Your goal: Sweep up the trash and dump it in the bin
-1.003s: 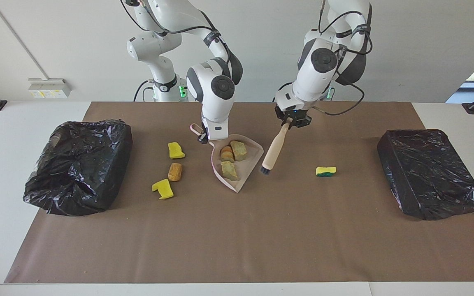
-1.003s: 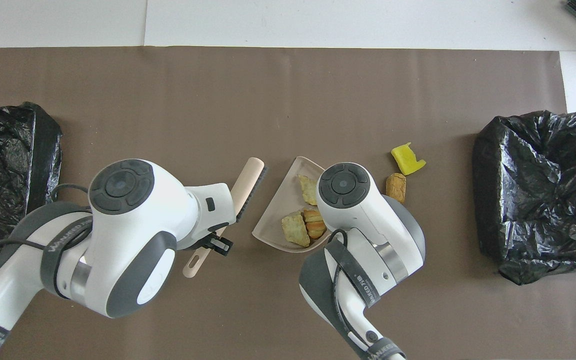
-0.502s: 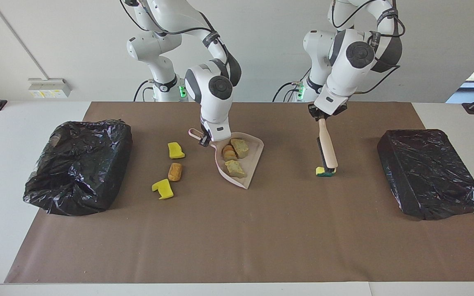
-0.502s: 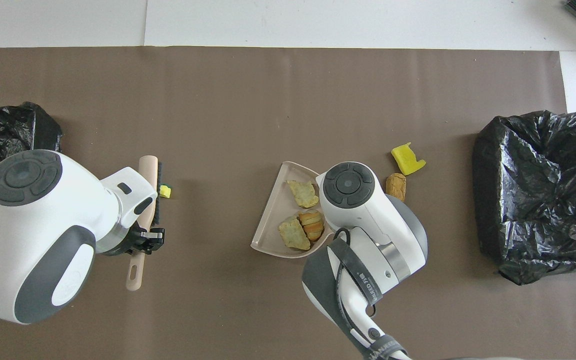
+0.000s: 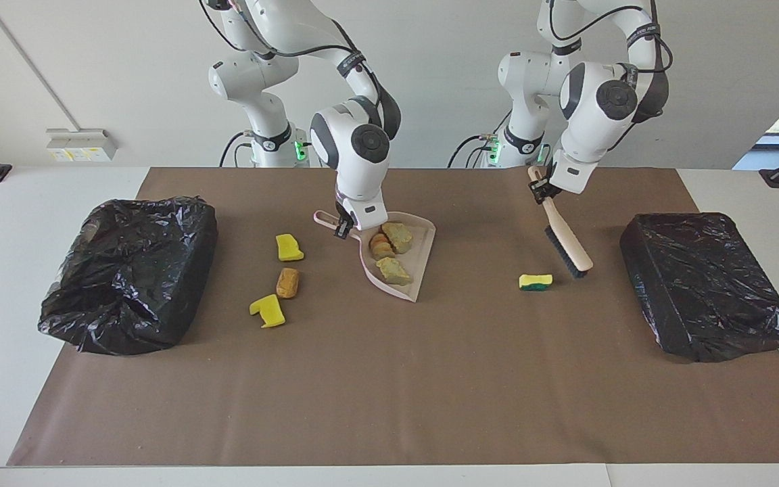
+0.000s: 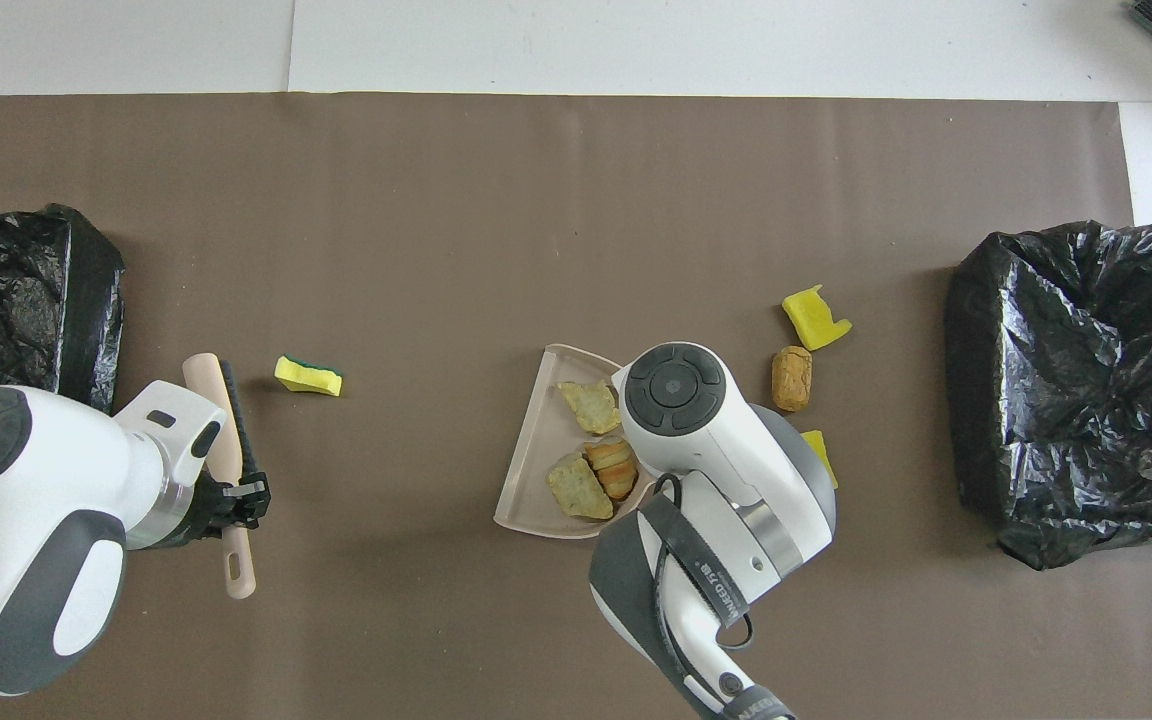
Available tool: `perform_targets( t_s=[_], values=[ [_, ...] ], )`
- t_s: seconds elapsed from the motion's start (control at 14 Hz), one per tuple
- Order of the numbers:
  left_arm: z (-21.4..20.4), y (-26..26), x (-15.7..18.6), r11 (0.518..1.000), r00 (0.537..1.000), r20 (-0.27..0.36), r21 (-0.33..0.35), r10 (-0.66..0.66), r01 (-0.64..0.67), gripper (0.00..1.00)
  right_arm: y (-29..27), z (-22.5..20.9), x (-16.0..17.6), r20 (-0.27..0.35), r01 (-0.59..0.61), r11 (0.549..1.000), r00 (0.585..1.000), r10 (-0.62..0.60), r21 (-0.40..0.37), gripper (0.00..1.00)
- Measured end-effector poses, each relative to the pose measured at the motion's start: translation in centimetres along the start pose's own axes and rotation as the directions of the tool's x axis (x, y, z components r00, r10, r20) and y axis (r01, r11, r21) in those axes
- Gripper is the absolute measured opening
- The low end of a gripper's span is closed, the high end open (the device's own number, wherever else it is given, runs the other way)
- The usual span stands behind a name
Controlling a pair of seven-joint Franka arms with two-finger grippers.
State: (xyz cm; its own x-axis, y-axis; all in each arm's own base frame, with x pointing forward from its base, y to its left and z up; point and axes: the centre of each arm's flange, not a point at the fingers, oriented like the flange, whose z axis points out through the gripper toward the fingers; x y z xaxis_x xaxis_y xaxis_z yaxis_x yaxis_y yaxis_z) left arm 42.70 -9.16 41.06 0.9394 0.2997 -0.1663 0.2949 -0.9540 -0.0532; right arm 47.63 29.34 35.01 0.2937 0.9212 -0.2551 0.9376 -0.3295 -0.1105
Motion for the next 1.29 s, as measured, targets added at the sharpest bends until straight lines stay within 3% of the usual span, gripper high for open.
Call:
perform_targets(
  t_s=[0.21,0.57,0.72,0.93,1.29],
  values=[
    [2.7,1.4,2.6,0.998,0.996,-0.064,-0.024,0.055,-0.057,0.26,-1.5,-0.2,0.5,0.026,0.024,1.000,0.999,-0.024,0.012,0.32],
    [5.2,3.1,3.4,0.946,0.945,-0.041,0.007,0.324,-0.324,0.26,-3.1,-0.7,1.0,0.043,-0.017,1.000,0.999,0.017,0.012,0.32],
    [5.5,5.0,1.7,0.885,0.886,-0.007,0.025,0.464,-0.464,0.26,-3.5,-0.7,1.1,0.051,-0.084,0.996,0.995,0.083,0.011,0.32],
    [5.5,7.8,-1.1,0.756,0.757,0.035,0.038,0.653,-0.654,0.26,-3.9,-0.7,1.2,0.060,-0.114,0.993,0.992,0.113,0.009,0.32],
    [5.9,14.0,-7.4,0.609,0.610,0.056,0.042,0.790,-0.792,0.26,-4.1,-0.7,0.9,0.075,-0.124,0.992,0.990,0.123,0.015,0.32]
  ],
)
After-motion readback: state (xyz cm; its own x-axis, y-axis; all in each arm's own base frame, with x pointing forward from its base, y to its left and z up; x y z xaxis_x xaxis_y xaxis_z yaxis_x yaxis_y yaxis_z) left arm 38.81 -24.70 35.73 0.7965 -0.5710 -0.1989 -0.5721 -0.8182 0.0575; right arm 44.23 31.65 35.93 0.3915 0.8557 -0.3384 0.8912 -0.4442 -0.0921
